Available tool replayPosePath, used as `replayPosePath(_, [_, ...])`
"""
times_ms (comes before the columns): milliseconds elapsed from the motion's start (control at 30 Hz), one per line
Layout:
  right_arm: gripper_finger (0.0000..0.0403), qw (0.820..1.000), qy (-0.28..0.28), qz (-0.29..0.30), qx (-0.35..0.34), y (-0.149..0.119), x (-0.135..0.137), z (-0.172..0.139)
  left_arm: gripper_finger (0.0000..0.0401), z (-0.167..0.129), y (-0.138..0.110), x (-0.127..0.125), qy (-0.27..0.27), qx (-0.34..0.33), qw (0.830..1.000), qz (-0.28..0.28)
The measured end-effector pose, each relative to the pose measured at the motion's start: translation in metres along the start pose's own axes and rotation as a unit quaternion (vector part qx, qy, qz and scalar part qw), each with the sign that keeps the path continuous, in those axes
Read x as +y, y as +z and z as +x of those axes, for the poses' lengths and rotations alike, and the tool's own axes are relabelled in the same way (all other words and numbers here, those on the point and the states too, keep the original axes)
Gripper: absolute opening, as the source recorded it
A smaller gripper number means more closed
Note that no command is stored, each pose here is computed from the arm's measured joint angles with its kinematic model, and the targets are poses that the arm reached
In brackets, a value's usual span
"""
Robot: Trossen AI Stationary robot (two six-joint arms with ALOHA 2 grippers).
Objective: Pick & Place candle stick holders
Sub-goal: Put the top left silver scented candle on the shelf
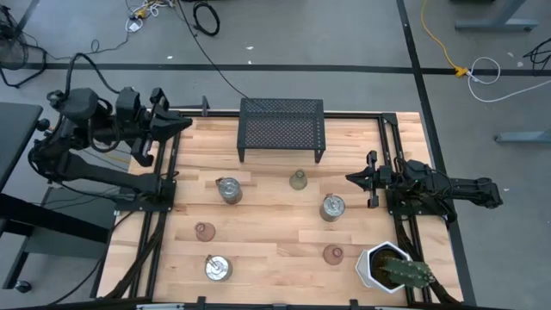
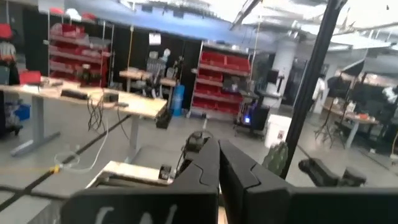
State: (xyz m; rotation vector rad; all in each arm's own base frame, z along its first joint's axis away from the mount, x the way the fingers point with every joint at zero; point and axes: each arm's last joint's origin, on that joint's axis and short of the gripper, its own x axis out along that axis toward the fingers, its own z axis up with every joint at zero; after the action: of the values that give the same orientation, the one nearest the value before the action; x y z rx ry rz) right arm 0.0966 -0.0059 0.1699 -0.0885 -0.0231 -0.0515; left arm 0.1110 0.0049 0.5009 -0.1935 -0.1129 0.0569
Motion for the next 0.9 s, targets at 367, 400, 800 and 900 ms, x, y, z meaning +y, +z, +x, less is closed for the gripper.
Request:
replayPosePath(367, [0.0020, 1.000, 0.000, 0.000, 0.000, 0.000, 0.000, 0.000, 0.0000, 0.019, -0.016, 0.002, 0.012, 0.091, 0.995, 0.026])
replayPosePath(400, [0.0020, 1.000, 0.000, 0.000, 0.000, 0.000, 0.000, 0.000, 0.0000, 0.020, -0.017, 0.002, 0.011, 0.097, 0.995, 0.031])
replayPosePath(800, [0.0020, 1.000, 0.000, 0.000, 0.000, 0.000, 0.000, 0.000, 0.0000, 0.028, -0.030, 0.004, 0.006, 0.156, 0.986, 0.066])
replayPosePath(900, [0.0020, 1.000, 0.000, 0.000, 0.000, 0.000, 0.000, 0.000, 0.0000, 0.028, -0.030, 0.004, 0.006, 0.158, 0.985, 0.066])
